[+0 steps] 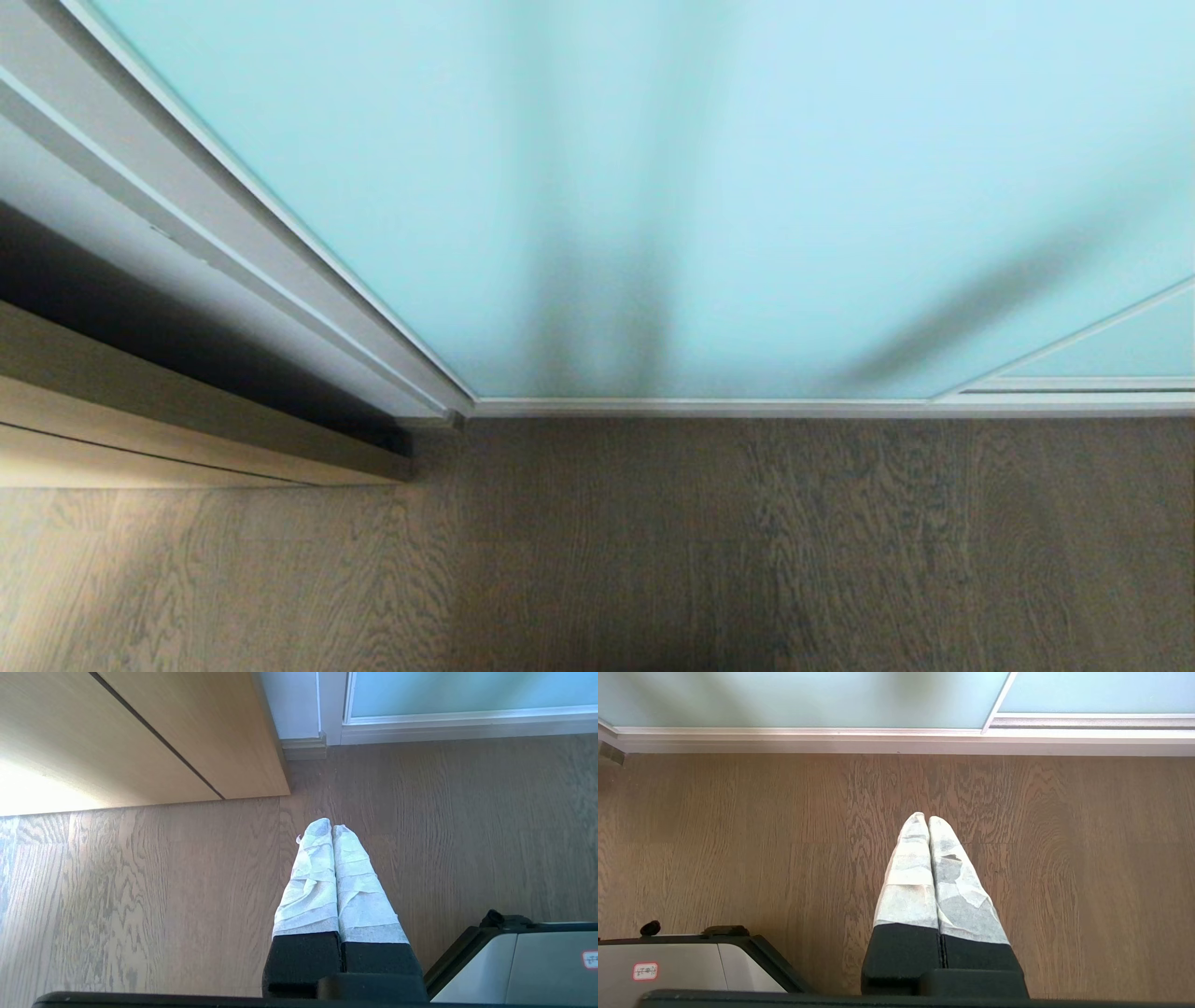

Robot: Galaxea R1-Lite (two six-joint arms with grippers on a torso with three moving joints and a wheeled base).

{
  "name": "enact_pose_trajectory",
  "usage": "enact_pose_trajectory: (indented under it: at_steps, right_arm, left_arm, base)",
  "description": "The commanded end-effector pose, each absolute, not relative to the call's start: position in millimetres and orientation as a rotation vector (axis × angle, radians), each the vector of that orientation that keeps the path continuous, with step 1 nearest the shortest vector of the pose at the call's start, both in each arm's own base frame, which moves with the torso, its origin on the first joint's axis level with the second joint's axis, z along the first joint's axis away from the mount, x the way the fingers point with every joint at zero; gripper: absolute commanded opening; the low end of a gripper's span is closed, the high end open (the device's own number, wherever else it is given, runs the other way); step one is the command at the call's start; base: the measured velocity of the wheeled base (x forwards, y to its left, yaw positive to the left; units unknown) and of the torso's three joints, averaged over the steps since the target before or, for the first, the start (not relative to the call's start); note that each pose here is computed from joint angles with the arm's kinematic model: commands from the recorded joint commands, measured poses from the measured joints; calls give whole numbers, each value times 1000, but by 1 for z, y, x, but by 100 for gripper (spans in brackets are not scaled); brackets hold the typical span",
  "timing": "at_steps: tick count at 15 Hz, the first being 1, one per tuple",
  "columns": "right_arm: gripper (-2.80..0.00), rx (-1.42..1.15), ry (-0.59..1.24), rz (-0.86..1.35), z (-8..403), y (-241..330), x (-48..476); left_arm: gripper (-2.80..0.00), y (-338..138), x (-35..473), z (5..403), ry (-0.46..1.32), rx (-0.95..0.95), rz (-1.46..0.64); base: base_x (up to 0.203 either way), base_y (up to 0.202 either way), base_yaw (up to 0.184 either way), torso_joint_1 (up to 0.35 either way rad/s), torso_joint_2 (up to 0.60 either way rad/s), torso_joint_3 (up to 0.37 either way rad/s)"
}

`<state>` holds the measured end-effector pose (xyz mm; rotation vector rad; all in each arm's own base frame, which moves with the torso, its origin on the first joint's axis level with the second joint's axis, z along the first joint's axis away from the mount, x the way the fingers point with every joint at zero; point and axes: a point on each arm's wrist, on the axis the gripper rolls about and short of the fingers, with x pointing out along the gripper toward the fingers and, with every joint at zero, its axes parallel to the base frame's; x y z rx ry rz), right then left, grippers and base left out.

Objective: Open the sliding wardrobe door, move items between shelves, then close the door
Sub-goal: Open the door

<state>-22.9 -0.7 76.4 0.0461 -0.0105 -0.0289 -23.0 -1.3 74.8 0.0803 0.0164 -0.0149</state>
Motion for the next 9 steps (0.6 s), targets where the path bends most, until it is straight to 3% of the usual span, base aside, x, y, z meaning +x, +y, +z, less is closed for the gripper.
enact_pose_trajectory:
  at_steps: [1, 9]
  right_arm:
    - [-280, 46, -11, -29, 76, -1, -23]
    - [-280, 46, -10, -29, 76, -1, -23]
  left_arm:
    - [-280, -1, -23, 75, 18, 81, -15]
    - [-280, -1, -23, 75, 18, 81, -15]
  base:
    - [0, 0, 0, 0, 0, 0]
    - [0, 0, 0, 0, 0, 0]
